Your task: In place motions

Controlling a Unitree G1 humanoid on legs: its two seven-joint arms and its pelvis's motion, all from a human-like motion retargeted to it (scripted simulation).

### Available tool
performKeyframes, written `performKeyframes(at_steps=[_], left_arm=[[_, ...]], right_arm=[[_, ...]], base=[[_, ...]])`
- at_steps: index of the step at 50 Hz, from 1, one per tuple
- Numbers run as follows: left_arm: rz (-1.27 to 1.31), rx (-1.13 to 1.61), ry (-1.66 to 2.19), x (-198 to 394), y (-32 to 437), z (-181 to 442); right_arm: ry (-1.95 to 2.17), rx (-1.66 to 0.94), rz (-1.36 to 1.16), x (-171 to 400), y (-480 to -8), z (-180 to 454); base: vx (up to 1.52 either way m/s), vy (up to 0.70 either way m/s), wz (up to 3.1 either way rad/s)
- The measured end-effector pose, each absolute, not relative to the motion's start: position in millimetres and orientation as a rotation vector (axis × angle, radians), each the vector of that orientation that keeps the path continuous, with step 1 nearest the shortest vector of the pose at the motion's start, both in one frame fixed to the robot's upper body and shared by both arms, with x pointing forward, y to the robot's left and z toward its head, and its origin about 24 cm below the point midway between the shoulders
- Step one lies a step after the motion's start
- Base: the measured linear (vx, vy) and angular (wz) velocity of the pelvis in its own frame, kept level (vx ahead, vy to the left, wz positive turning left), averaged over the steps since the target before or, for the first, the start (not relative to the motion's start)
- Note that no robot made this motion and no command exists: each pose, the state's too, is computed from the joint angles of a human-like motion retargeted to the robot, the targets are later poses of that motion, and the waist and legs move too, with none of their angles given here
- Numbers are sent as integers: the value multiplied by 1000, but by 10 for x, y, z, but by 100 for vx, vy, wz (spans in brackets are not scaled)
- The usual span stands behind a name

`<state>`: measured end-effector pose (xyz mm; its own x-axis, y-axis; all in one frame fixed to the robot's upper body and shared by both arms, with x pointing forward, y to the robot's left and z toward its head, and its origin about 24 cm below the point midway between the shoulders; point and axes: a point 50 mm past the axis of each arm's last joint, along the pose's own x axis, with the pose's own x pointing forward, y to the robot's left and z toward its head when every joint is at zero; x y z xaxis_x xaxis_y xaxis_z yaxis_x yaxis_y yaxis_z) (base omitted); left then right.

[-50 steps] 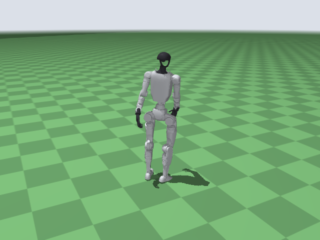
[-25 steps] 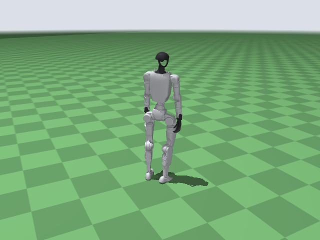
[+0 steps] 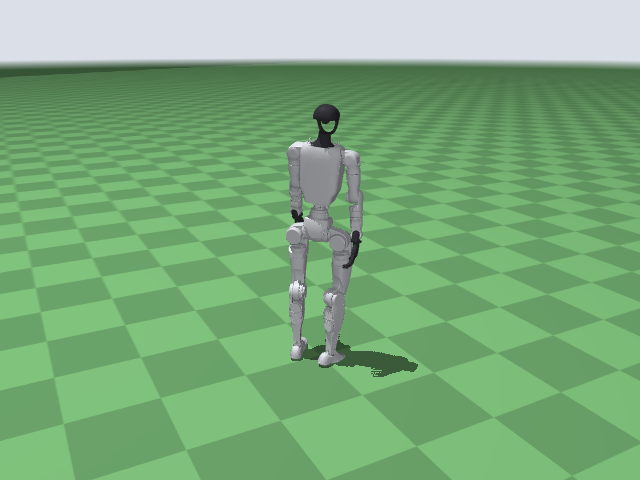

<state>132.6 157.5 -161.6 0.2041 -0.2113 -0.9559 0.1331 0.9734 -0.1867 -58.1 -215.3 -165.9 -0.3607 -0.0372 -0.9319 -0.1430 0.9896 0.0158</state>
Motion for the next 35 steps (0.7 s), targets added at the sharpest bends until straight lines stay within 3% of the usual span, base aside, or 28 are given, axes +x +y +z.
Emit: performKeyframes(at_steps=[5,10,14,18,25,30,35], left_arm=[[-85,-248,1915,-264,1721,-1710],[83,-449,2223,-1597,1655,-1380],[124,-446,2394,-2242,1553,-1052],[144,-475,2477,-2462,1471,-894],[248,-415,2256,-1697,1563,-1357],[99,-315,1905,-365,1728,-1720],[-168,-250,1445,1182,1625,-1633]], right_arm=[[1526,-330,536,802,-1734,-1726],[999,-459,801,1983,-1018,-1299],[673,-523,869,2488,-658,-849],[503,-597,880,2653,-575,-624],[774,-589,898,2071,-935,-1164],[1345,-589,784,961,-1608,-1711],[1982,-460,606,-416,-2163,-1661]], base=[[-1,-1,-25],[-1,-2,-38],[-1,0,-13],[0,0,0],[1,0,6],[3,-1,31],[3,-3,35]])
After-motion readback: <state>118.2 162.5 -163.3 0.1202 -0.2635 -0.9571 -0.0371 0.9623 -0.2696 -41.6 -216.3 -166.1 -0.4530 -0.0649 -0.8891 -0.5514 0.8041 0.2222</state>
